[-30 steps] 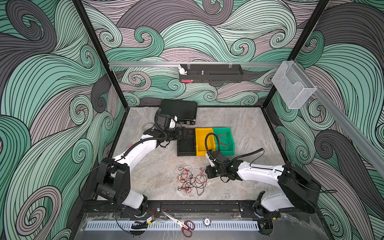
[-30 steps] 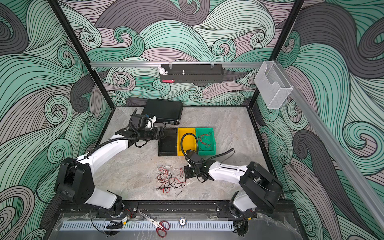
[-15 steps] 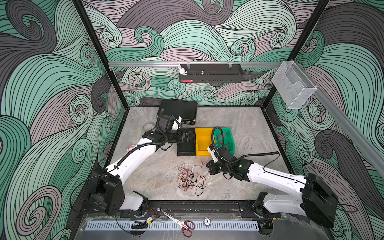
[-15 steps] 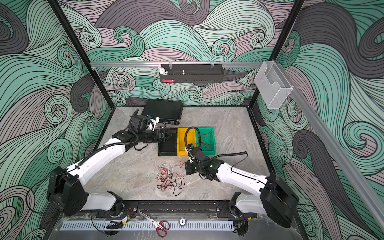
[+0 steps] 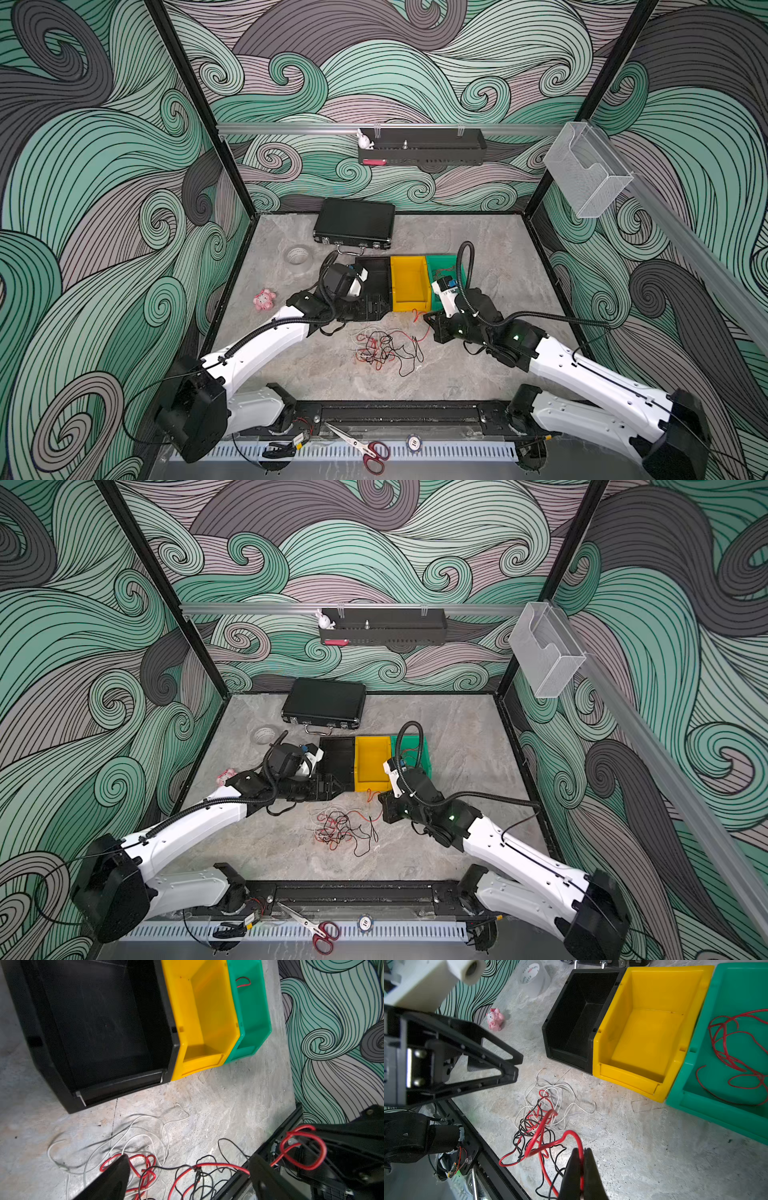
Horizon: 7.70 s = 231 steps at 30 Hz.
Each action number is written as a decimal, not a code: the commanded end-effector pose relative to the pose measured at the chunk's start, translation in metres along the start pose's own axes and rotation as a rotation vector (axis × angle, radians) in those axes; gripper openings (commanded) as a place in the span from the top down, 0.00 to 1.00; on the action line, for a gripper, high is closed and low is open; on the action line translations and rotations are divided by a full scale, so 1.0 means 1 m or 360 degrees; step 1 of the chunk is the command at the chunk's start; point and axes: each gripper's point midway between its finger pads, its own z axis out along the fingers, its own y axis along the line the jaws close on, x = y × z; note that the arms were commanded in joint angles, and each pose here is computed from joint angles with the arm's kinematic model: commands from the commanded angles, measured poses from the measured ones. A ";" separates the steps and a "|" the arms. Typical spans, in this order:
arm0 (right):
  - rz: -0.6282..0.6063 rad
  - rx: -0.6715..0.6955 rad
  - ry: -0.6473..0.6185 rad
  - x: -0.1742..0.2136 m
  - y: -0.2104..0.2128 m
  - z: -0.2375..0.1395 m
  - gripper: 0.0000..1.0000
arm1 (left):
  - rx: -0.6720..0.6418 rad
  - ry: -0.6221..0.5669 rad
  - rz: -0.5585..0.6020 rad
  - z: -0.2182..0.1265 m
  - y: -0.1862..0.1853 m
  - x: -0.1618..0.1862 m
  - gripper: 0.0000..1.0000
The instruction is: Untangle the cables
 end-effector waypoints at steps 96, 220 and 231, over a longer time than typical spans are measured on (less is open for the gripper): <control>0.0523 0.0166 -0.0400 -0.030 -0.079 -0.089 0.97 | -0.0069 0.0127 -0.0241 0.033 0.051 0.050 0.68; 0.0179 0.0321 -0.0130 -0.010 -0.063 -0.013 0.97 | -0.0238 0.0165 -0.0170 0.044 0.076 0.067 1.00; 0.0349 0.0693 -0.0246 -0.011 -0.123 -0.065 0.97 | -0.0423 0.0093 -0.0262 0.031 0.098 0.062 1.00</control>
